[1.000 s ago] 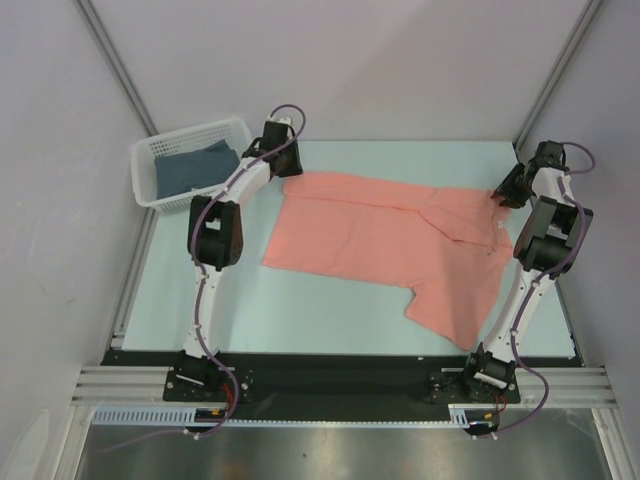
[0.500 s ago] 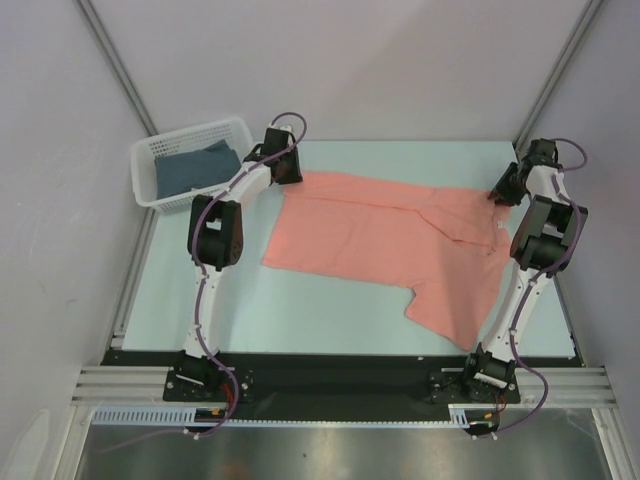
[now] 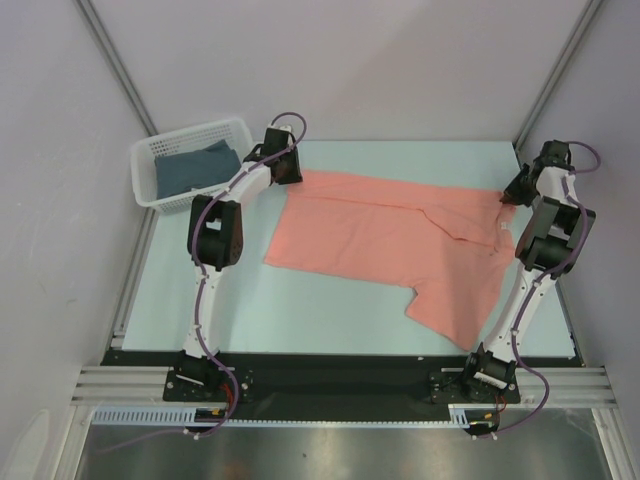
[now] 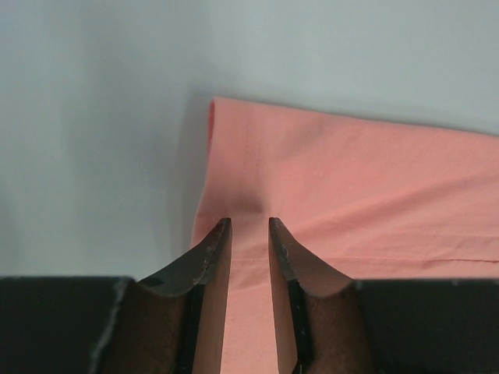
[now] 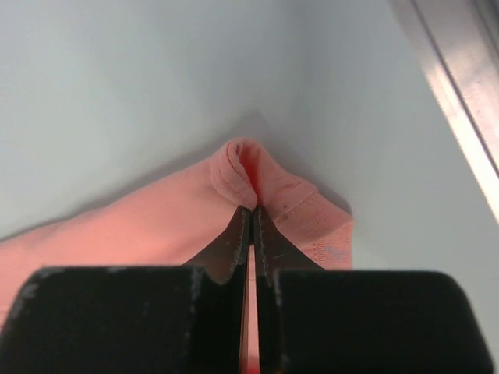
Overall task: Fold and stack the t-shirts
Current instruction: Fold the tshirt
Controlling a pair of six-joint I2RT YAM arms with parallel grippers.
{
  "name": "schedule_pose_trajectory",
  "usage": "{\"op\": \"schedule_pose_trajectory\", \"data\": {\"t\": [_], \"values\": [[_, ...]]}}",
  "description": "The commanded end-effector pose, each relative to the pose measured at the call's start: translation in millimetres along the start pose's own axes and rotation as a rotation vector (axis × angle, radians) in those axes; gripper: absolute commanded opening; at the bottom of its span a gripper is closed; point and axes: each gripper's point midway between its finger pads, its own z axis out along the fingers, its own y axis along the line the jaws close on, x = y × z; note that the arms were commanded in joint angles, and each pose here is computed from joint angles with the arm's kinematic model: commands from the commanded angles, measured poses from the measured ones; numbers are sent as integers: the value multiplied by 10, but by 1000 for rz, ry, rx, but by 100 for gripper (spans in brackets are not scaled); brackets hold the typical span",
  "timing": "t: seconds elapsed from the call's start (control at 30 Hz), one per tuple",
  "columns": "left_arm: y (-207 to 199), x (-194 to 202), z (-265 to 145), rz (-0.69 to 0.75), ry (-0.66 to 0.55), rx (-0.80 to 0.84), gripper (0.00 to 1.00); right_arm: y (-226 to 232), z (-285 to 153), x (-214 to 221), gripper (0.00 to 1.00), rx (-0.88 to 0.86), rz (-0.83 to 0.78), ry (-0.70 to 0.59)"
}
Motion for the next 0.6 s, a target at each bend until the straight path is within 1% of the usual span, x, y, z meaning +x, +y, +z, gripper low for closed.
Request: {"op": "schedule_pose_trajectory", "data": {"t": [0.0, 0.07, 0.1, 0.17, 0.23, 0.27, 0.3, 0.33, 0.37, 0.4, 0.43, 0.53, 0.57], "values": [[-79, -212, -168, -17, -54, 16, 30, 25, -257, -381, 0, 0, -2, -99], [-55, -179, -139, -17, -46, 12, 30, 20, -206, -358, 2, -6, -5, -91], [-51, -145, -111, -17, -39, 11, 30, 32, -176, -332, 8, -17, -5, -77], [-28, -147, -105, -12, -38, 3, 30, 32, -96, -288, 24, -15, -8, -55], [-44, -188, -163, -5, -44, -4, 29, 26, -111, -259, 32, -3, 0, -35], [-28, -239, -202, 1, -55, -20, 29, 23, -182, -355, 41, 19, 1, -57], [-45, -277, -249, 6, -62, -25, 29, -13, -246, -305, 46, 52, 7, -28], [-87, -390, -387, 19, -84, -23, 30, -15, -330, -341, 51, 80, -1, -31], [-113, -413, -450, 32, -92, -38, 31, -99, -446, -407, 60, 150, -8, -50], [-130, -443, -548, 45, -96, -51, 34, -100, -632, -424, 64, 186, -11, -40], [-186, -564, -734, 67, -128, -53, 36, -167, -732, -424, 66, 231, -9, -39], [-262, -408, -952, 90, -113, -62, 39, -188, -1086, -296, 71, 266, 0, -40], [-313, -280, -1102, 88, -98, -52, 39, -148, -1181, -226, 74, 244, 9, -39]]}}
